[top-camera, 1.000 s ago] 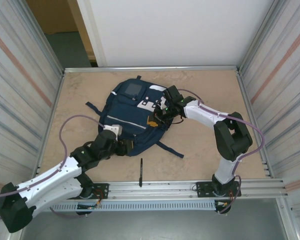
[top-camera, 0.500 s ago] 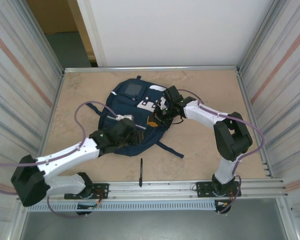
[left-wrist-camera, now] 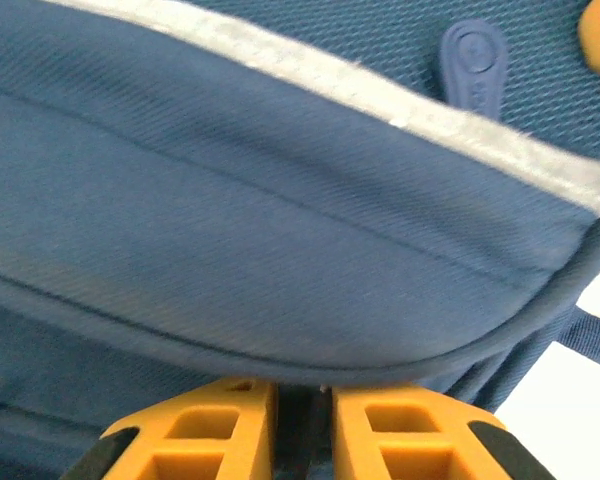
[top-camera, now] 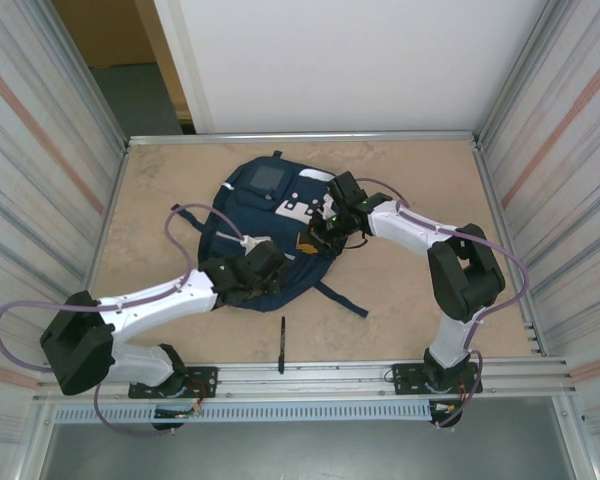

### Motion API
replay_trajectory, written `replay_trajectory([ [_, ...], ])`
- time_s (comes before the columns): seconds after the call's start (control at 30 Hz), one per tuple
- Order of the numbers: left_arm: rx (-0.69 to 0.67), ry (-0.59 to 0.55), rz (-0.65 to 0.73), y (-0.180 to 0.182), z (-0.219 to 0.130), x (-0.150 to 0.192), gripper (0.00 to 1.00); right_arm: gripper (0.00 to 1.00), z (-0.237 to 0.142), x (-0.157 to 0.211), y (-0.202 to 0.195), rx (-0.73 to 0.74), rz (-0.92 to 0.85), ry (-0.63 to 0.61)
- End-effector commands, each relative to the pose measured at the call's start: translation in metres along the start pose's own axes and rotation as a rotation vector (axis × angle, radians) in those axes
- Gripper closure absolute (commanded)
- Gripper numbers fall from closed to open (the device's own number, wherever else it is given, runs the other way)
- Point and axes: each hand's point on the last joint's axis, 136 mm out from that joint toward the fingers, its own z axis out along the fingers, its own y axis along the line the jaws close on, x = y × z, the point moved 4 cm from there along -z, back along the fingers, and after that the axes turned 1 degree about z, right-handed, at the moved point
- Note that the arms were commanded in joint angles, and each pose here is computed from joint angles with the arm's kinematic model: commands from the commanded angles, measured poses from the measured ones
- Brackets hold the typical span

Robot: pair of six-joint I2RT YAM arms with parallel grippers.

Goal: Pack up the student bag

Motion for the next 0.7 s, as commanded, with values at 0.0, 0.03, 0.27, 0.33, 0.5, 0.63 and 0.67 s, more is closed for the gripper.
replay_trajectory([
  [0.0,-0.041,-0.013,0.017,0.016,-0.004,0.005,0.85,1.00,-0.016,-0.006,0.008,-0.037,-0.017,-0.018],
  [0.03,-0.037,-0.014,0.025,0.018,-0.005,0.006,0.89,1.00,-0.017,-0.007,0.008,-0.038,-0.019,-0.021],
  [0.27,0.112,-0.105,0.115,0.017,-0.018,0.000,1.00,1.00,-0.023,-0.012,0.003,-0.047,-0.020,-0.030],
  [0.33,0.167,-0.131,0.143,0.020,-0.021,-0.004,1.00,1.00,-0.026,-0.014,0.001,-0.054,-0.015,-0.027],
  [0.5,0.196,-0.155,0.048,0.056,-0.026,-0.017,1.00,1.00,-0.039,-0.035,-0.013,-0.053,0.005,-0.076],
  [0.63,0.295,-0.175,0.022,0.055,-0.033,-0.021,1.00,0.72,-0.053,-0.049,-0.019,-0.066,0.042,-0.109],
  [0.67,0.357,-0.176,0.013,0.045,-0.037,-0.024,1.00,0.60,-0.059,-0.048,-0.020,-0.045,0.052,-0.145],
])
